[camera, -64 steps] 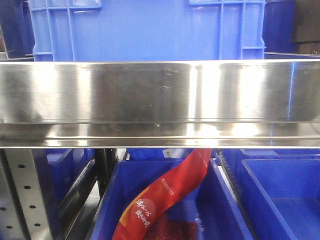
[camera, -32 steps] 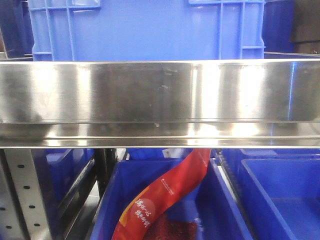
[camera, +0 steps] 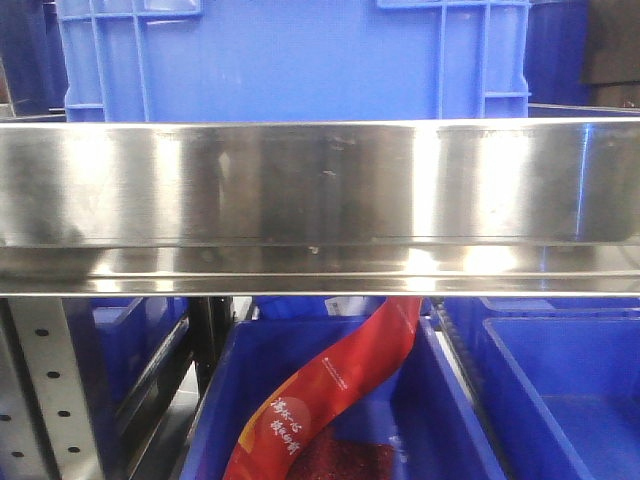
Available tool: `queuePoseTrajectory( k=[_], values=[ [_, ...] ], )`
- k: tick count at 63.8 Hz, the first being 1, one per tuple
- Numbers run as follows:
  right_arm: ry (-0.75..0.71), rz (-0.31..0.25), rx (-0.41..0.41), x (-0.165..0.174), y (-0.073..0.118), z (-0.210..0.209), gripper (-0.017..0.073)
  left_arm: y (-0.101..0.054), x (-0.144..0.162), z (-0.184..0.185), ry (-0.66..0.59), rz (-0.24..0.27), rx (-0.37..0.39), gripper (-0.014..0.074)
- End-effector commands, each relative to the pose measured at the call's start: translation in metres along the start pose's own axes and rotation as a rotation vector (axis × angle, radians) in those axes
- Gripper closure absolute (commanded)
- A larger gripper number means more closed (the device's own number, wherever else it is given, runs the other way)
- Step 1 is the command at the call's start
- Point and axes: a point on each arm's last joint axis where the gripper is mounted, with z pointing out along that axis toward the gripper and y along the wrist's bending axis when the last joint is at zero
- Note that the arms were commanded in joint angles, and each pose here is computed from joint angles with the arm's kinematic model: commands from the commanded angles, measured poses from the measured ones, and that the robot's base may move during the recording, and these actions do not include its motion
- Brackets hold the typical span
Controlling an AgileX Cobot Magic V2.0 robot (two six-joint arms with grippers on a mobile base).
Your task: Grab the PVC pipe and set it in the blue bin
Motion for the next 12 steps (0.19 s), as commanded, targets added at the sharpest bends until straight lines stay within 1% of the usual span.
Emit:
queuePoseTrajectory(
  k=[1, 12],
  values=[
    [-0.026, -0.007, 0.006, -0.0023, -0.0004, -0.0003, 0.0727, 0.0002, -0.0026, -0.0005, -0.024, 0.000, -0.003, 0.0704],
    [-0.026, -0.007, 0.006, -0.0023, -0.0004, -0.0003, 0.0727, 0.0002, -0.0026, -0.0005, -0.024, 0.000, -0.003, 0.0704]
  ],
)
